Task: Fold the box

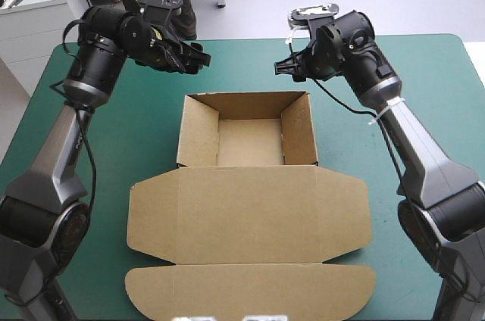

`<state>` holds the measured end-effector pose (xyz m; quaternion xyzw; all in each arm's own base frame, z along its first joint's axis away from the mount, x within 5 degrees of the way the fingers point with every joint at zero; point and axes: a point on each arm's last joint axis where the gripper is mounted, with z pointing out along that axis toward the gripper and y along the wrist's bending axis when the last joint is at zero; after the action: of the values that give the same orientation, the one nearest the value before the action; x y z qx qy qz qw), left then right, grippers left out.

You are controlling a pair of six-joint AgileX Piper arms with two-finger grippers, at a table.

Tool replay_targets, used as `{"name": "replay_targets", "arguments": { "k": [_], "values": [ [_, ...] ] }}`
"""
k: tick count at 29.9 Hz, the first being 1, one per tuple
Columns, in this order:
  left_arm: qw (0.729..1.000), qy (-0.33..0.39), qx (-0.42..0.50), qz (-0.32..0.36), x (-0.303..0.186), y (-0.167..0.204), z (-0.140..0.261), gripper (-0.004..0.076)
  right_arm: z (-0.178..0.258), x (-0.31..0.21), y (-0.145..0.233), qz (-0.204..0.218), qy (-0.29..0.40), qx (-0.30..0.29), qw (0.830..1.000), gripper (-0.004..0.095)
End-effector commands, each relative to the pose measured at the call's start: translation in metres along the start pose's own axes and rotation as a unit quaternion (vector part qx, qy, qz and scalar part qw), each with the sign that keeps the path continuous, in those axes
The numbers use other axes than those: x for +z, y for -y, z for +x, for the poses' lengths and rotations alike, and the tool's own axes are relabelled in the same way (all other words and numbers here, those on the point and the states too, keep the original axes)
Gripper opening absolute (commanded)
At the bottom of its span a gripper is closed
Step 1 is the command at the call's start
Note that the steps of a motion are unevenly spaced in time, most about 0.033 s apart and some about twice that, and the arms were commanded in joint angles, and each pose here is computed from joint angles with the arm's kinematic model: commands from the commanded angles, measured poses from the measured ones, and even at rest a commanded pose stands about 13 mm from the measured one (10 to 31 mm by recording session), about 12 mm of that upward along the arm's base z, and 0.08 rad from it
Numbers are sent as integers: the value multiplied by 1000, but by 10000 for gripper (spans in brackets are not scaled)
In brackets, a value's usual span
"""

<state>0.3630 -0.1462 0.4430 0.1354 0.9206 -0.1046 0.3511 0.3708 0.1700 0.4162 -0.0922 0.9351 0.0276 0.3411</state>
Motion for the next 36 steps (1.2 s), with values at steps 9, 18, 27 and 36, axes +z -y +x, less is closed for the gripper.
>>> {"name": "replay_targets", "arguments": {
  "k": [9,18,27,36],
  "values": [
    [989,118,34,-77,-122,-9,4,269,-5,-78,14,-16,80,11,997,562],
    [978,182,69,-78,-190,-8,22,-10,-4,-75,7,-47,69,18,996,562],
    [979,155,98,-92,-221,-15,82,-10,0,-66,6,-45,54,-2,998,562],
    [984,111,107,-92,-191,-24,166,-10,30,-17,3,-25,-43,-17,999,562]
  ]
}}
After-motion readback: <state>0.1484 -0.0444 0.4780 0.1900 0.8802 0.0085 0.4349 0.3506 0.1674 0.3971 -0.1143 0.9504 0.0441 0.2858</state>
